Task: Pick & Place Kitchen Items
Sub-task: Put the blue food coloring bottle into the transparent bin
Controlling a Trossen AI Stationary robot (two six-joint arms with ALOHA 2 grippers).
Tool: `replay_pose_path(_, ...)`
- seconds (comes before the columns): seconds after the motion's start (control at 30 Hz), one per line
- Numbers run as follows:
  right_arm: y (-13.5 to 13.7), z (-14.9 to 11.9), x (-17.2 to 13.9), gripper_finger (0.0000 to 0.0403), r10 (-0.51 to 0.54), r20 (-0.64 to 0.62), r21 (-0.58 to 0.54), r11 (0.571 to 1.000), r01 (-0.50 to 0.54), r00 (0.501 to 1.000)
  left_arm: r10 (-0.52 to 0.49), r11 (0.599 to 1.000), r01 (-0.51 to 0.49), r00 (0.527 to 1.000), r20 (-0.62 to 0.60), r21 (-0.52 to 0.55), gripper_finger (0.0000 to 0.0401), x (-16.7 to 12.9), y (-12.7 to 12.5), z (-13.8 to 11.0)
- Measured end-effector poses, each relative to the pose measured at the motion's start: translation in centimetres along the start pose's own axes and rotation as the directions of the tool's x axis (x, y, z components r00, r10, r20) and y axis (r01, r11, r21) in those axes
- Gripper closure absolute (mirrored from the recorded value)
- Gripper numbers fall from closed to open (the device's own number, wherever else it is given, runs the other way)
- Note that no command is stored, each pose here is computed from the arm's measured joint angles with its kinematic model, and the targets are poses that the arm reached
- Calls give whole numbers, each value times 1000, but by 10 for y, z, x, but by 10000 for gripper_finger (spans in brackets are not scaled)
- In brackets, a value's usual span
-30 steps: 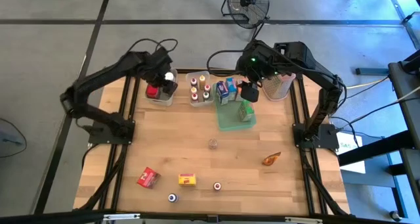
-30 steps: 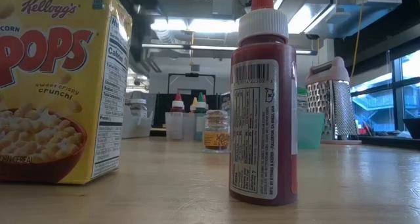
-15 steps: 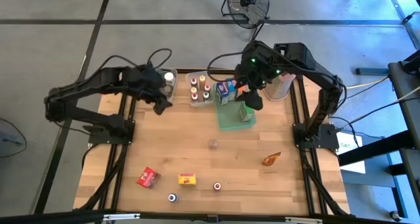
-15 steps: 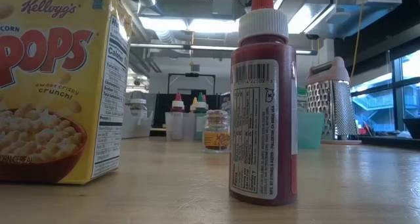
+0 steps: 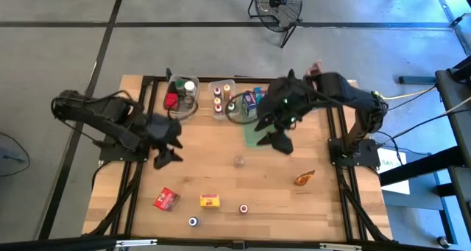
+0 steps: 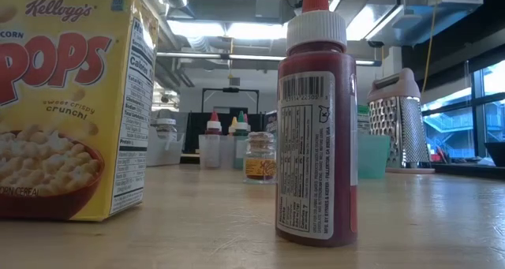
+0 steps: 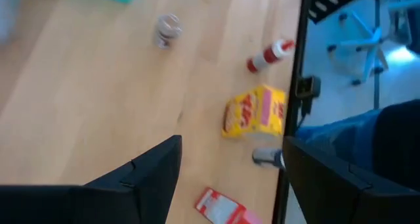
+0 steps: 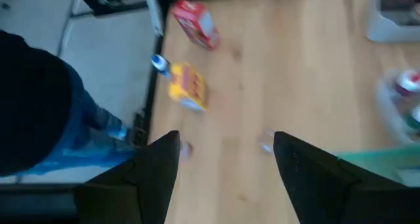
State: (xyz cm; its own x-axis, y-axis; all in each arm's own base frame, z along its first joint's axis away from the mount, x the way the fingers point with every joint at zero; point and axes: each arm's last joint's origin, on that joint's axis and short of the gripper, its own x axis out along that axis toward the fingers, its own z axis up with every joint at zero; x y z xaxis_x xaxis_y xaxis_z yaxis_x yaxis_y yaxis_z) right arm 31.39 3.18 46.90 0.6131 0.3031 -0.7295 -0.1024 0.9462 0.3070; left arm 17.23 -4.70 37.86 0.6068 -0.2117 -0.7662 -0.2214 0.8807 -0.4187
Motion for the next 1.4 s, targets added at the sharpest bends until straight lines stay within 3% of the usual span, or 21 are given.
replay_pose_path(0.3, 71, 0, 35, 153, -1, 108, 114, 993, -11, 994, 69, 971, -63, 998, -16, 230, 141, 18, -44, -34)
replay_pose_path(0.57, 151, -20, 86, 153, 12, 160, 143, 989, -35, 987, 196, 852, -145, 979, -50, 502, 142, 61, -73, -50)
replay_pose_path(0.7, 181, -30, 109, 153, 61, 181, 99, 992, -80, 982, 114, 819, -48, 990, -80, 571, 141, 65, -101, -41)
replay_pose_path(0.8, 193, -33, 121, 153, 87, 190, 82, 991, -104, 978, 137, 781, -51, 986, -91, 622, 143, 63, -115, -39)
replay_pose_path(0.87, 197, -35, 126, 153, 96, 193, 77, 991, -113, 976, 143, 794, -46, 983, -113, 606, 143, 63, -122, -36)
replay_pose_path(0.93, 200, -37, 127, 153, 103, 189, 70, 991, -118, 976, 128, 832, -24, 980, -150, 554, 141, 64, -127, -36)
replay_pose_path(1.17, 213, -46, 125, 153, 134, 170, 21, 990, -140, 976, -21, 934, 74, 988, -152, 349, 143, 73, -151, -44)
replay_pose_path(1.3, 222, -54, 123, 153, 162, 153, 5, 986, -164, 975, -85, 941, 125, 987, -138, 314, 141, 85, -166, -48)
replay_pose_path(1.4, 231, -60, 120, 153, 179, 144, -17, 984, -178, 973, -73, 918, 134, 982, -173, 372, 142, 98, -172, -56)
